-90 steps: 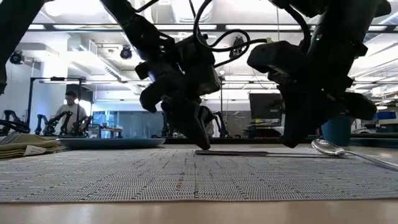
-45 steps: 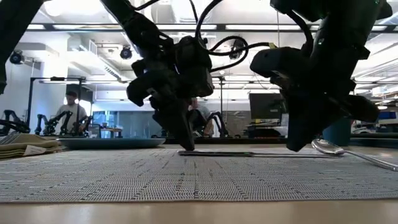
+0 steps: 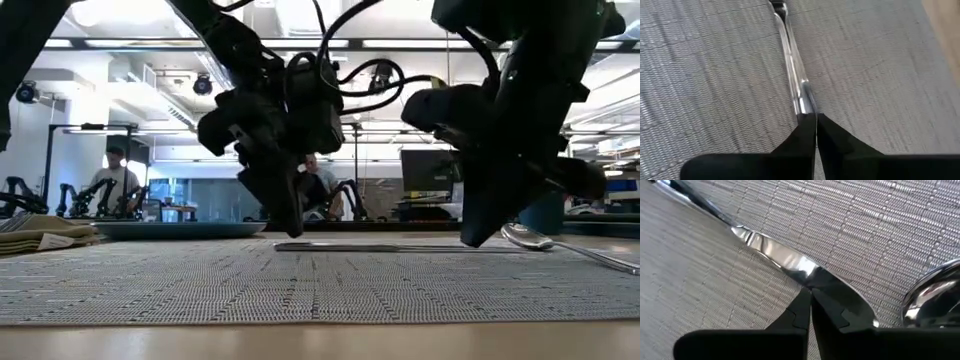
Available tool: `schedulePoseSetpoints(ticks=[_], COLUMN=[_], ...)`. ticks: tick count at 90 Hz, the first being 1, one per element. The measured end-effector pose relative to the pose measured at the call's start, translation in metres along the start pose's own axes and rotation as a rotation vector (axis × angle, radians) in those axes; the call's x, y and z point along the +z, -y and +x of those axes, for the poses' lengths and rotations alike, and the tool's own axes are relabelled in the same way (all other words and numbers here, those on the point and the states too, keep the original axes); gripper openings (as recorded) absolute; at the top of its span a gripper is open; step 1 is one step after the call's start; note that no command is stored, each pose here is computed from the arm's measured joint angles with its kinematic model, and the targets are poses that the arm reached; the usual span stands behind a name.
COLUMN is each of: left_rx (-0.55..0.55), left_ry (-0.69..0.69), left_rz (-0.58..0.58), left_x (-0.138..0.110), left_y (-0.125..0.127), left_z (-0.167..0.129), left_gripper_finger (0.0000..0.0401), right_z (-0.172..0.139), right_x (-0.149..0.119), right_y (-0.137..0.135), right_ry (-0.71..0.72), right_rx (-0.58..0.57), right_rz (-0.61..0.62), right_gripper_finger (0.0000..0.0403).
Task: Set table place
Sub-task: Put the silver table knife to the left of the silver spoon on the gray table mat
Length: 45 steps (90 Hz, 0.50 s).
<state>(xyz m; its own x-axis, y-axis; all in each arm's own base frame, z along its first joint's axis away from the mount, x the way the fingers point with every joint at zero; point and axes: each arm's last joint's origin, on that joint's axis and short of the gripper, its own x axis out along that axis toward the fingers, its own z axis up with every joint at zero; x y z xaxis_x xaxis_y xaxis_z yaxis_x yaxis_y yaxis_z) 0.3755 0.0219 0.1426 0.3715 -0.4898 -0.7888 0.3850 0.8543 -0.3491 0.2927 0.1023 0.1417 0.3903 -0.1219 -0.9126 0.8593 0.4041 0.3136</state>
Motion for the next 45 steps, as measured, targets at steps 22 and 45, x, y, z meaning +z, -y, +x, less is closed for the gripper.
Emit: schedulePoseSetpoints(ticks=[22, 45], left_rx=[-0.017, -0.017], left_ry=[-0.003, -0.002], left_rz=[-0.004, 0.006], left_x=[-0.001, -0.001], left_y=[0.000, 0.000], left_z=[0.001, 0.001], left_gripper_finger=[0.0001, 0.0001], right_z=[0.005, 0.009], right_x=[0.009, 0.025], right_y=[0.006, 0.009], right_ry=[0.010, 0.034], right_rx=[-0.020, -0.033], right_rz=[0.015, 0.005], right_gripper_finger=[0.0000, 0.0000])
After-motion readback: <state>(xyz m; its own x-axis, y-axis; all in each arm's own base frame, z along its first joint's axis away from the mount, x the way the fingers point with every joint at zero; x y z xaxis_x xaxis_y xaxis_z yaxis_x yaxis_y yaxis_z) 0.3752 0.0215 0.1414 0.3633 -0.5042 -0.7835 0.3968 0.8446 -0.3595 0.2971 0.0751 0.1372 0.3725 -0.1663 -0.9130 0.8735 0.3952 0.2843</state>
